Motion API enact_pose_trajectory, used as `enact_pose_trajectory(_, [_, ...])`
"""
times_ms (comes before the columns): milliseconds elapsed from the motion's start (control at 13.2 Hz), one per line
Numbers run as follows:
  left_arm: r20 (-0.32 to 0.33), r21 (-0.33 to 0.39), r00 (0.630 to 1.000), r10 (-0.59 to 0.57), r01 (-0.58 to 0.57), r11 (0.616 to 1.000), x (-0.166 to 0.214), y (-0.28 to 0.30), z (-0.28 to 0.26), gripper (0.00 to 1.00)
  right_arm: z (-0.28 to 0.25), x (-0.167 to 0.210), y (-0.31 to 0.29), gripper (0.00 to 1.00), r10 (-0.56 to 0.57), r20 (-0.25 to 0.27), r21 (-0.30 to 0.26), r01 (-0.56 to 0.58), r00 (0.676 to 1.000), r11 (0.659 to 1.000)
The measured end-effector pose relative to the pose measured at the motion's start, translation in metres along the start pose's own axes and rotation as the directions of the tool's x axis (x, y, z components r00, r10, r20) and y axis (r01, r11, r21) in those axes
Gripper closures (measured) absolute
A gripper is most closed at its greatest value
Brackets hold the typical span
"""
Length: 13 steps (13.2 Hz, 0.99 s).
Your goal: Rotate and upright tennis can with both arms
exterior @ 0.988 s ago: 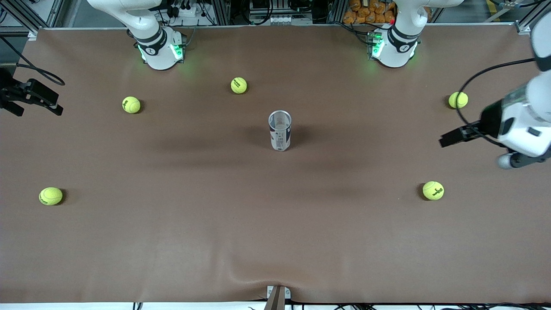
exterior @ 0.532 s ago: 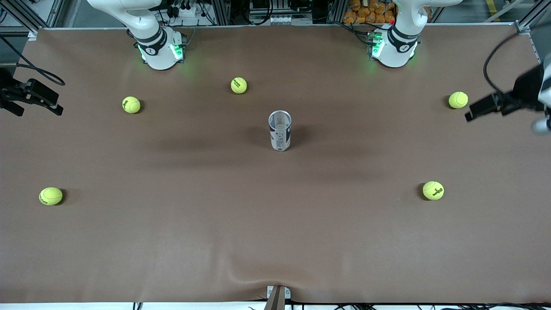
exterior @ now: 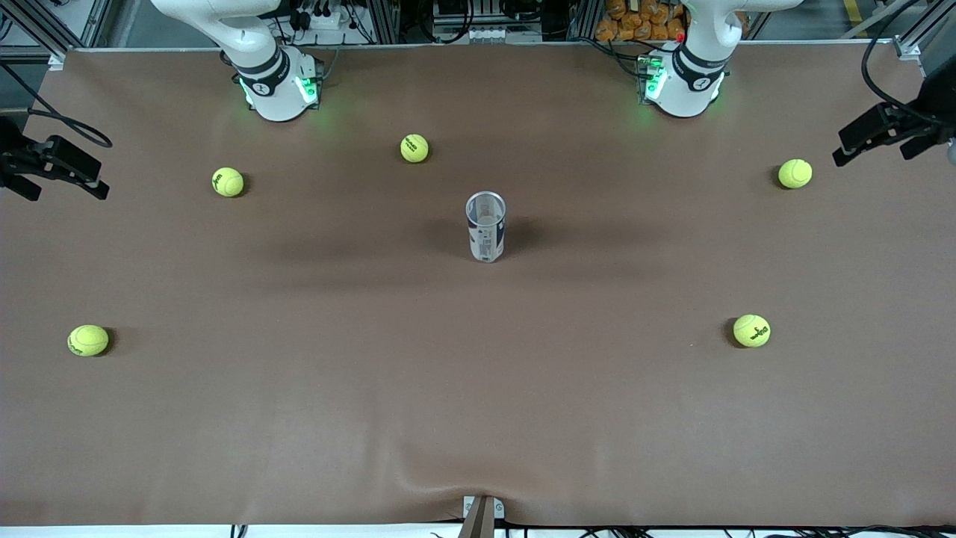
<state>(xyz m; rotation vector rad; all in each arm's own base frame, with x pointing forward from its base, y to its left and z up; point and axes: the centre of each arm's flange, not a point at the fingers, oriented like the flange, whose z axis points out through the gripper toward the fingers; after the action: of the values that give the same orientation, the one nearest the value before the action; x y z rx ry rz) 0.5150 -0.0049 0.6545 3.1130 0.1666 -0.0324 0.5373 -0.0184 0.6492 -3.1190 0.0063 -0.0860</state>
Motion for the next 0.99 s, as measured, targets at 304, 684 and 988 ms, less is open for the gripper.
enact_pose_trajectory(304, [0.004, 0.005, 1.000, 0.008, -0.008, 1.000, 0.027, 0.004, 0.017, 0.00, 0.000, -0.001, 0.000, 0.00, 0.000, 0.006, 0.000, 0.000, 1.000, 1.000])
enact_pose_trajectory(684, [-0.008, 0.024, 0.997, 0.076, -0.076, 0.997, 0.033, -0.019, 0.011, 0.00, 0.000, -0.002, 0.000, 0.00, 0.001, 0.007, 0.000, -0.001, 1.000, 1.000])
enact_pose_trajectory(988, [-0.006, 0.024, 0.997, 0.077, -0.077, 0.997, 0.034, -0.020, 0.013, 0.00, 0.000, -0.002, 0.000, 0.00, 0.001, 0.007, 0.000, -0.001, 1.000, 1.000])
